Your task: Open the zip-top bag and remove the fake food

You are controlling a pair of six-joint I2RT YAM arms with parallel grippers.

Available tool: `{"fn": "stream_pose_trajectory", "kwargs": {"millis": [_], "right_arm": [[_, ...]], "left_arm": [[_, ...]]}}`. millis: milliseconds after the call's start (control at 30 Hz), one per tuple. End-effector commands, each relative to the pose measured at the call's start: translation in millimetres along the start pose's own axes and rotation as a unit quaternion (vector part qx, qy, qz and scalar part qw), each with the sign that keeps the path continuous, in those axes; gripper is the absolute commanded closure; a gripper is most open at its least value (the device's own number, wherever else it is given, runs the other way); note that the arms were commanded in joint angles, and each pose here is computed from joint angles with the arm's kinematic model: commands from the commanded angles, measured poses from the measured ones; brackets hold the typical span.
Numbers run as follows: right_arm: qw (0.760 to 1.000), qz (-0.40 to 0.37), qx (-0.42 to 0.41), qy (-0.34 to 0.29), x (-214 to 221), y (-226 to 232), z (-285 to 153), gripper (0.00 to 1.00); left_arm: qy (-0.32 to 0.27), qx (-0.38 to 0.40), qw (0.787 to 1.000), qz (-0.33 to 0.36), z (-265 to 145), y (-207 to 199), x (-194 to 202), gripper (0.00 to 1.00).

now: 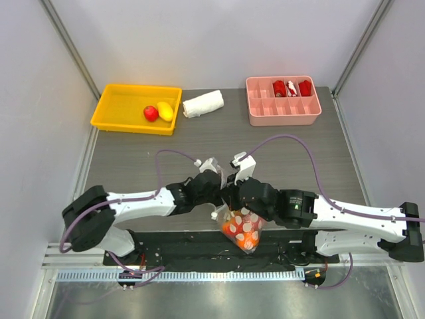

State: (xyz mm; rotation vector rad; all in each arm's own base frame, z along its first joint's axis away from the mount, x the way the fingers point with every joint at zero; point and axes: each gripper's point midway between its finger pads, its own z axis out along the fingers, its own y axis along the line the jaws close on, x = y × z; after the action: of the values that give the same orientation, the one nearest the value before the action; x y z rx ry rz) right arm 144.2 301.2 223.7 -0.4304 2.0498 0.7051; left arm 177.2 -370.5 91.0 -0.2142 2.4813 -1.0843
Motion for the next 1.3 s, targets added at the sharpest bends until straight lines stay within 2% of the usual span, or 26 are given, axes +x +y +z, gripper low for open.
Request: {"fn": "stream_pose_trajectory", "kwargs": {"millis": [0, 133, 200, 400, 567, 733, 867, 1000, 1167, 1267], "right_arm": [[0.998, 0.025, -0.003, -0.05, -31, 3, -12, 0.98], [0.998, 0.019, 0.006, -0.055, -27, -5, -13, 0.99], [0.998, 0.016, 0.015, -0.057, -25, -10, -12, 0.99], [0.997, 0.017, 0.037, -0.064, -25, -22, -17, 0.99], [0.994, -0.001, 0.083, -0.067, -23, -40, -16, 0.99], [0.996, 0.007, 0.053, -0.07, -32, -26, -16, 0.99], [0.996, -0.002, 0.057, -0.075, -39, -23, -16, 0.98], [0.99, -0.012, 0.105, -0.088, -49, -40, -23, 0.98], [0.987, -0.014, 0.119, -0.11, -65, -48, -37, 0.99], [0.985, -0.02, 0.128, -0.115, -70, -50, -39, 0.99]], "left_arm": [[-0.07, -0.001, 0.996, 0.056, -36, -9, -31, 1.0], [-0.096, 0.019, 0.99, 0.104, -59, -22, -45, 1.0], [-0.108, 0.033, 0.988, 0.108, -69, -30, -50, 1.0], [-0.122, 0.001, 0.984, 0.13, -88, -19, -58, 1.0], [-0.13, 0.04, 0.977, 0.162, -115, -35, -62, 1.0], [-0.169, 0.05, 0.971, 0.161, -147, -62, -85, 1.0], [-0.187, 0.023, 0.965, 0.181, -160, -71, -101, 1.0], [-0.174, -0.001, 0.959, 0.222, -163, -75, -104, 1.0], [-0.073, 0.043, 0.955, 0.285, -151, -89, -70, 1.0], [-0.076, 0.057, 0.954, 0.283, -151, -90, -68, 1.0]]}}
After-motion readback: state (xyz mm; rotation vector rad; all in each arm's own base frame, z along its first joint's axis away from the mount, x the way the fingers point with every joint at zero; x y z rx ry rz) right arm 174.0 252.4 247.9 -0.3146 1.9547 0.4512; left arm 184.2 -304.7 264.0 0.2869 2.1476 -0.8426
